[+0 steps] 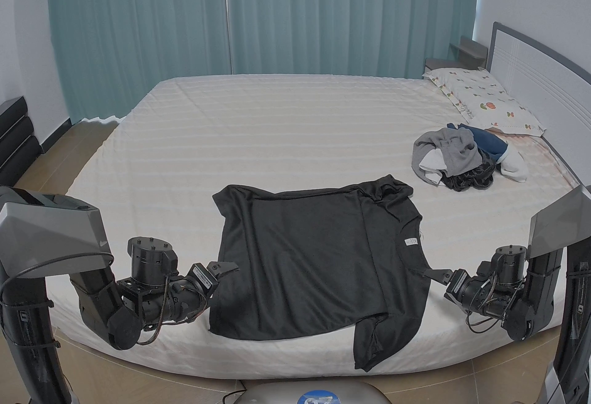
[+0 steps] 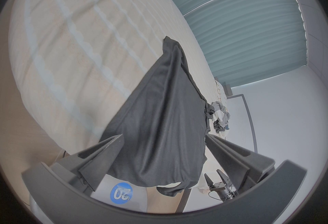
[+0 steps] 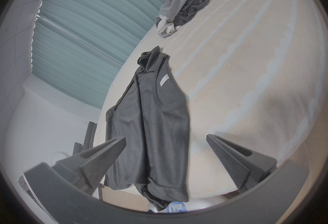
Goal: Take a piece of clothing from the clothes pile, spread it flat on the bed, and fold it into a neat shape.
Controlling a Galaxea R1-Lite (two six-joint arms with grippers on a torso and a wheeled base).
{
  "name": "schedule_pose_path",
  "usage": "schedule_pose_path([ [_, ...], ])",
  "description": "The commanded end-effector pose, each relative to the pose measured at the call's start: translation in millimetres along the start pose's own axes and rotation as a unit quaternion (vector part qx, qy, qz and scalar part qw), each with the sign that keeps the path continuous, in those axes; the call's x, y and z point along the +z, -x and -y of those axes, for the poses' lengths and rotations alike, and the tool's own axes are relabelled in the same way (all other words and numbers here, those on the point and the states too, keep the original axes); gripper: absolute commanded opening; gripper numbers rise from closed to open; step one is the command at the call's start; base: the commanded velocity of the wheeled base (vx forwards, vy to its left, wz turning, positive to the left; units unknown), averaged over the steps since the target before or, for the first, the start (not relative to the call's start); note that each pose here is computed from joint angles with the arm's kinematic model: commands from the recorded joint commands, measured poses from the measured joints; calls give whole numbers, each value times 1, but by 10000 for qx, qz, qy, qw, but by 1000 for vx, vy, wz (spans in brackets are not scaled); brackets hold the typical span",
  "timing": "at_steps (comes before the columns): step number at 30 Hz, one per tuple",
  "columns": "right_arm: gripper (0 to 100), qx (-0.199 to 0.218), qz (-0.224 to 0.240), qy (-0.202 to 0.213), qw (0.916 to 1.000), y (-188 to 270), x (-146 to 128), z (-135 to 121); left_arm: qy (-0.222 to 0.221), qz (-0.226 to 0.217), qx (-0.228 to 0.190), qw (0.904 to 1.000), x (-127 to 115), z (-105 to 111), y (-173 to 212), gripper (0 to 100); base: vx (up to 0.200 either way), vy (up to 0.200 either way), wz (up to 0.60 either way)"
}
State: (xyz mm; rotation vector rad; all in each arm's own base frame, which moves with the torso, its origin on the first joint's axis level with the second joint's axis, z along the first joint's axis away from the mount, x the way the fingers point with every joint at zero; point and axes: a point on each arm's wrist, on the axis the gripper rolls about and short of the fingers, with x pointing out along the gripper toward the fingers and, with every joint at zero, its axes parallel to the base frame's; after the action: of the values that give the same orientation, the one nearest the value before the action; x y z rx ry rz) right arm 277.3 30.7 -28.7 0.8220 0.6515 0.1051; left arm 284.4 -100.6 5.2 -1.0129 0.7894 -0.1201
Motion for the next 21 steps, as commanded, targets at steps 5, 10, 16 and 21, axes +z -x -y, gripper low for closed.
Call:
schedule_pose_path([
  [5,100,45,-17,34,10000,-3,-2,-3,-34,311,229,9993,1,-5,1,100,0,-40,0],
  [10,100,-43,-130,38,9999,-5,-8,0,-586,510,633,9950,0,-16,6,100,0,0,0],
  [16,100,-53,-140,34,9999,-5,-11,2,-1067,547,1014,9876,0,-30,15,100,0,0,0],
  [21,100,-75,-161,35,9998,-4,-12,3,-1314,553,1365,9803,-2,-42,16,100,0,0,0],
])
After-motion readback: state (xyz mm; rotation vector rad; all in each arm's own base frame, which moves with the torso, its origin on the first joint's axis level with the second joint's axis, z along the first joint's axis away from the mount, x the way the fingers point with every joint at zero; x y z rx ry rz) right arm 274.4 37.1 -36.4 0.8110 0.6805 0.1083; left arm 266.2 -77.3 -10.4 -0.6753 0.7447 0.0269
